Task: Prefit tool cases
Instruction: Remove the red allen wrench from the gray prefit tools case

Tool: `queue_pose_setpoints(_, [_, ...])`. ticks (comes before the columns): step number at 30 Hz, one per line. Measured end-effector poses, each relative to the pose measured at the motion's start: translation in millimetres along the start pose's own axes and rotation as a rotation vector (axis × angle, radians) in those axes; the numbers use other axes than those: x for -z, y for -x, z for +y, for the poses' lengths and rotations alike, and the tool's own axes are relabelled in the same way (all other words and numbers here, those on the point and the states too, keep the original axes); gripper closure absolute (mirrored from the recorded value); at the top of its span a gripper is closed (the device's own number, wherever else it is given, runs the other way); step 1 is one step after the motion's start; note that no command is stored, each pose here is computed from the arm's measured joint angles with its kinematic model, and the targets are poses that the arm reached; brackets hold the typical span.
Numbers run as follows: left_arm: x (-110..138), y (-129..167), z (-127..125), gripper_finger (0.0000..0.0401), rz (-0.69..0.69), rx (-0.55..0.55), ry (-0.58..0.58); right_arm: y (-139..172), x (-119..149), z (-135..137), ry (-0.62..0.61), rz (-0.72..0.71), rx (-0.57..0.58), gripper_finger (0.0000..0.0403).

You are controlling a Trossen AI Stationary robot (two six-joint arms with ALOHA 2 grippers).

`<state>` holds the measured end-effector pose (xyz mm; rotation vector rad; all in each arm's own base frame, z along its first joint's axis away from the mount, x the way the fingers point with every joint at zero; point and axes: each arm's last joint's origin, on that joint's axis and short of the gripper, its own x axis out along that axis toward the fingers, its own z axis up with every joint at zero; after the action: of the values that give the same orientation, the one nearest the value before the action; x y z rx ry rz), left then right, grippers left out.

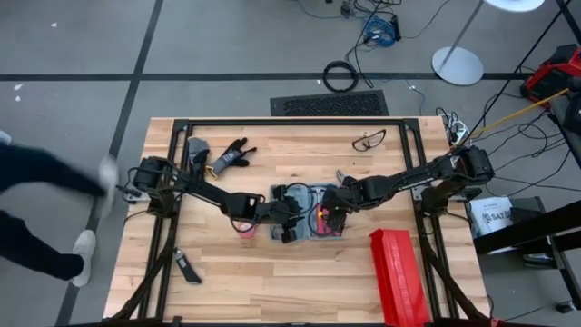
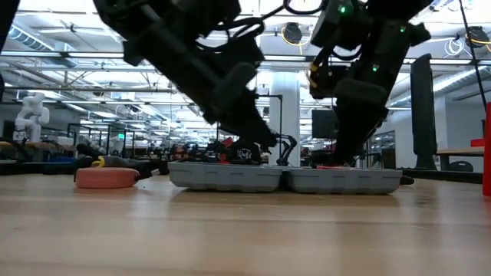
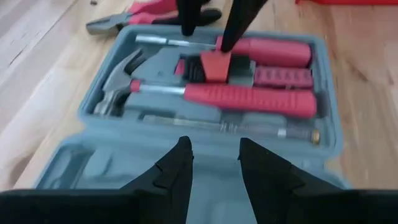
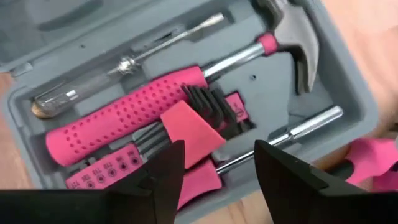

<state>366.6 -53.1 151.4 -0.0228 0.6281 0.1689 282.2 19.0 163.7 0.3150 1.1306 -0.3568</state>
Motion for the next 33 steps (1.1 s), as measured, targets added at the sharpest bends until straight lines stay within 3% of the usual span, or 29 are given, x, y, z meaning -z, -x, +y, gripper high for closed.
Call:
queue_pose_setpoints(12, [0.2,-27.5,4.7,0.0264,0.042,0.04,0.016,-27.8,-11.5,-11.2,-0.042,0.018,-0.257,0.0215])
queue_pose_setpoints(19, [8.4,-35.6,5.8,0.0264,0.069,0.034,0.038,-31.4,-19.4,-6.6,-0.024,-0.047,-0.38,0.0215])
queue_pose_setpoints(33, [4.9,-36.5,4.9,0.0264,0.011,0.04,0.045,-31.0,-20.9,-6.3,-0.009,-0.07,-0.386,0.0215])
